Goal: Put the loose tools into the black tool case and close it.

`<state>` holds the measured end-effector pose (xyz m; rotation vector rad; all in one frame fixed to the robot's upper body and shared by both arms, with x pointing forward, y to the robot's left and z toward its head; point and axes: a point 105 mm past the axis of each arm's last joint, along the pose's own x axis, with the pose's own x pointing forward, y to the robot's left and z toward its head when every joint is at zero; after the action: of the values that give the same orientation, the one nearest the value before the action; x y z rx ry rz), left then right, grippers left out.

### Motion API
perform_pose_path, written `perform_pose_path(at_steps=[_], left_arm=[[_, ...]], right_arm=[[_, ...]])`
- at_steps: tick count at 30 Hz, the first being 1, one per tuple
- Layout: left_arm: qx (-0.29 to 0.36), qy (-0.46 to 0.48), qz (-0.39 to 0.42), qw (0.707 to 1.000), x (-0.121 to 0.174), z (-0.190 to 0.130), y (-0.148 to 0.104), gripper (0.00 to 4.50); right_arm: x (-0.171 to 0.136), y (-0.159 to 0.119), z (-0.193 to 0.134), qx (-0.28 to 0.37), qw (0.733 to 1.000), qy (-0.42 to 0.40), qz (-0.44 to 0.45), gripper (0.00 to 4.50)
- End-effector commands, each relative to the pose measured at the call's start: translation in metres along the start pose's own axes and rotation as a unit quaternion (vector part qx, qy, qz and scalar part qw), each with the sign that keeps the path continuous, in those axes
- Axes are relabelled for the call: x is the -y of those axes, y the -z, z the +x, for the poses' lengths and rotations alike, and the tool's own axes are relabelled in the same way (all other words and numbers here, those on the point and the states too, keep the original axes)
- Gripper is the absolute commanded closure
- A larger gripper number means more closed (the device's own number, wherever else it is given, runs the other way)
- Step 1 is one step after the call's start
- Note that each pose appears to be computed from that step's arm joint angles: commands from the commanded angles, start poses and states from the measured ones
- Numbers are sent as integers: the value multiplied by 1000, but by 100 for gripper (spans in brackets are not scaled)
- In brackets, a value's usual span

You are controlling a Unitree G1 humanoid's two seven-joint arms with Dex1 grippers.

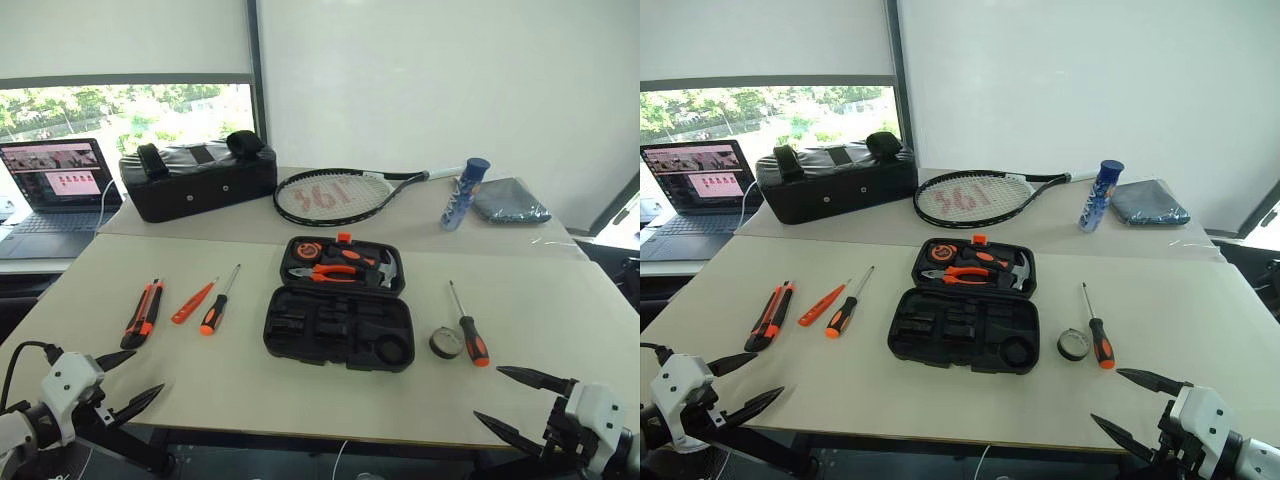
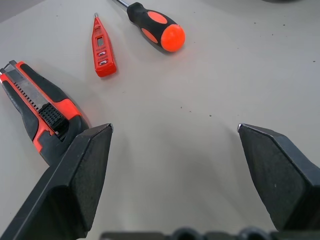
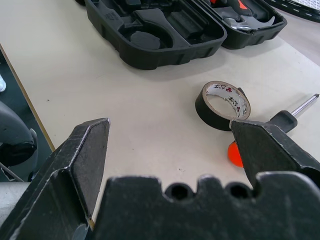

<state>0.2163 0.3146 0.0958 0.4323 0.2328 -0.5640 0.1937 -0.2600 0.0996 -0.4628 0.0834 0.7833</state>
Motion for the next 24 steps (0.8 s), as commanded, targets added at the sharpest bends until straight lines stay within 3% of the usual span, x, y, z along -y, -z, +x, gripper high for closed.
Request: perform_pose_path(at_steps=[1, 4, 7, 14, 24], left_arm=[[2, -59, -64, 996, -23, -19, -2, 21], [-59, -126, -251, 958, -31, -53, 27, 21], [-81, -117, -304, 942, -26, -55, 19, 21], [-54, -55, -292, 953, -25, -26, -36, 21], [-149, -26, -257, 955, -26, 65, -91, 21]], right_arm=[[1, -31, 13, 87, 996, -6, 11, 3], [-2, -85, 34, 236, 972, -4, -4, 3], [-3, -98, 41, 267, 963, 6, -24, 3], [-12, -97, 51, 274, 962, -13, -7, 3], [-15, -86, 52, 246, 969, -22, 0, 3]])
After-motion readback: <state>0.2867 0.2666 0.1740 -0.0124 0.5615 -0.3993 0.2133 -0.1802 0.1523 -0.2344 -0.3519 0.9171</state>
